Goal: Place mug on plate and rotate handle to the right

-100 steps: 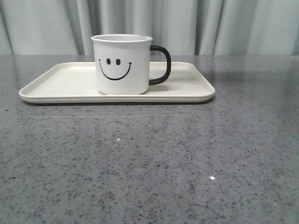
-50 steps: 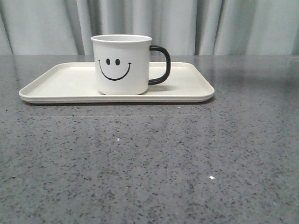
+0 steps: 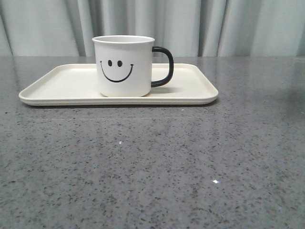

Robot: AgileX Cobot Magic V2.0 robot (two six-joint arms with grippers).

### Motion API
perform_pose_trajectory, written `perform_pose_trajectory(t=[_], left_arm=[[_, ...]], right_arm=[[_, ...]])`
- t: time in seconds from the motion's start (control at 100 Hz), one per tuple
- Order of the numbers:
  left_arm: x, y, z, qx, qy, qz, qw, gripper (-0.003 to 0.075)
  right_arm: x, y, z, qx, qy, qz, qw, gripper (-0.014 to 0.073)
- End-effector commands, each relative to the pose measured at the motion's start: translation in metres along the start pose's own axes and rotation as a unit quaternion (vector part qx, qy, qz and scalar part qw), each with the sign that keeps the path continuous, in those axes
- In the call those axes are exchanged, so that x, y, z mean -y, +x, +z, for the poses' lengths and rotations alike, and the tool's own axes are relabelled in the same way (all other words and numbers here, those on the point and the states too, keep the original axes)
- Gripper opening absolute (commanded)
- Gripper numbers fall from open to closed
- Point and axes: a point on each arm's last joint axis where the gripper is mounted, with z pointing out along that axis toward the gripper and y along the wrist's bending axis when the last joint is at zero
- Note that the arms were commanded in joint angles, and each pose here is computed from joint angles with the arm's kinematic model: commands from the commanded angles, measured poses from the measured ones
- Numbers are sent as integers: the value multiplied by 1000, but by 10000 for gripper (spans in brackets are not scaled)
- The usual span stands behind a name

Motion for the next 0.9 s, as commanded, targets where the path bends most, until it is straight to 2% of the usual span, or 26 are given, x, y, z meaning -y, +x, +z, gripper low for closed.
perform_pose_trajectory(t=[0.0, 0.27, 0.41, 0.63, 0.89], left_arm=[[2, -13, -5, 50, 10, -8, 999, 463], [2, -13, -5, 50, 10, -8, 999, 463], [2, -13, -5, 50, 10, -8, 999, 463], [2, -13, -5, 50, 10, -8, 999, 463], [2, -13, -5, 51, 10, -8, 999, 463]], right_arm=[[0, 8, -16, 51, 49, 24, 997, 405], [-14, 82, -29, 58, 123, 109, 985, 405], [-24, 109, -39, 69, 150, 135, 977, 405], [-43, 127, -52, 79, 147, 140, 976, 403], [-45, 129, -52, 77, 145, 140, 977, 395]])
